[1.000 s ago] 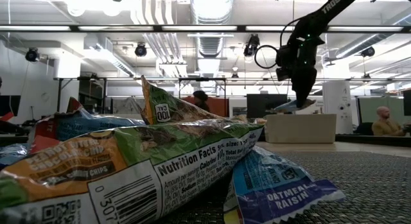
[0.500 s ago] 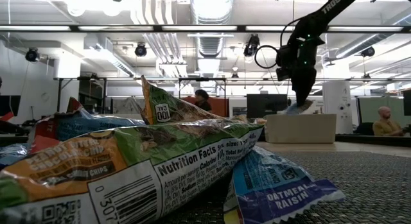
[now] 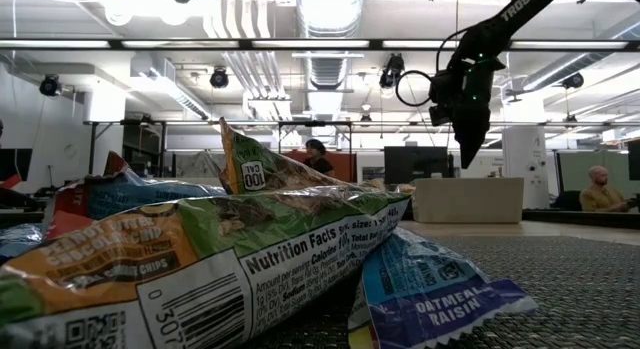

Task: Pick and place Granola Bars by type
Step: Put the red granola bar into the white bin

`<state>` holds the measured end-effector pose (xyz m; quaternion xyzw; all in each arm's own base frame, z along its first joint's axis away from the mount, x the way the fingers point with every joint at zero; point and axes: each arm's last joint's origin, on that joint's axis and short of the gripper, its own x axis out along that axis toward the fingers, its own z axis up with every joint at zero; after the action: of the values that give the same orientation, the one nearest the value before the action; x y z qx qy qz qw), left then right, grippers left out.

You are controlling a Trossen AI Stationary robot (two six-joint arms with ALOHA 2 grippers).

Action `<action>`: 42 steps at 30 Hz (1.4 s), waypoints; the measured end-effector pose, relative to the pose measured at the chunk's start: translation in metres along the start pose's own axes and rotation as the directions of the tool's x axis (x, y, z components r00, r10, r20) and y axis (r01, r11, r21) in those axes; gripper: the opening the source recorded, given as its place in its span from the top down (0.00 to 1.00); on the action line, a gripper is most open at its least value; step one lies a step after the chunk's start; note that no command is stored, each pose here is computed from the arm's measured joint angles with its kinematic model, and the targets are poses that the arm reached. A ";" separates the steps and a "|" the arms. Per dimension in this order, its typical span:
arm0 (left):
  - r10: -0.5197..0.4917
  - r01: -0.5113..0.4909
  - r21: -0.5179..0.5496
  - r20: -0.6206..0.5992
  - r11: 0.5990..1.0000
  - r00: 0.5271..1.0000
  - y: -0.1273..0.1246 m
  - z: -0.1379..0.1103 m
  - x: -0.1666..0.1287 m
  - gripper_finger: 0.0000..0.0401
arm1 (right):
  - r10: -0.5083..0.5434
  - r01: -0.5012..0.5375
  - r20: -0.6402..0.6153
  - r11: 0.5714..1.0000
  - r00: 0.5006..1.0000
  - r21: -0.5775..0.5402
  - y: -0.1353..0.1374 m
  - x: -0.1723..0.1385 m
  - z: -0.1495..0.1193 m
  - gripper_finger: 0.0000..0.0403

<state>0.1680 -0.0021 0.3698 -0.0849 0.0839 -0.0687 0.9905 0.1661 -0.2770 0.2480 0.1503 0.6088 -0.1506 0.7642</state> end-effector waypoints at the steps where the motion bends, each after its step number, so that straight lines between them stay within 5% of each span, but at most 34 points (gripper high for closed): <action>1: 0.000 0.000 0.000 0.000 1.000 1.000 0.000 0.000 0.000 1.00 | 0.001 -0.001 0.000 1.000 1.000 0.000 0.000 0.000 0.000 0.66; 17: 0.000 0.000 0.000 0.000 1.000 1.000 0.000 0.000 0.000 1.00 | 0.006 -0.005 0.022 0.997 1.000 -0.081 0.025 -0.010 0.008 0.97; 27: 0.000 0.000 0.002 0.000 1.000 1.000 0.000 0.000 0.000 1.00 | 0.042 -0.025 0.178 0.995 0.983 -0.097 0.051 -0.048 0.004 0.98; 42: 0.000 0.000 0.000 0.000 1.000 1.000 0.000 0.000 0.000 1.00 | 0.120 -0.052 0.442 0.985 0.889 -0.164 0.133 -0.117 -0.012 0.98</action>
<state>0.1680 -0.0021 0.3697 -0.0847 0.0840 -0.0687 0.9905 0.1855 -0.1456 0.3658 0.0814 0.4177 -0.1017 0.8992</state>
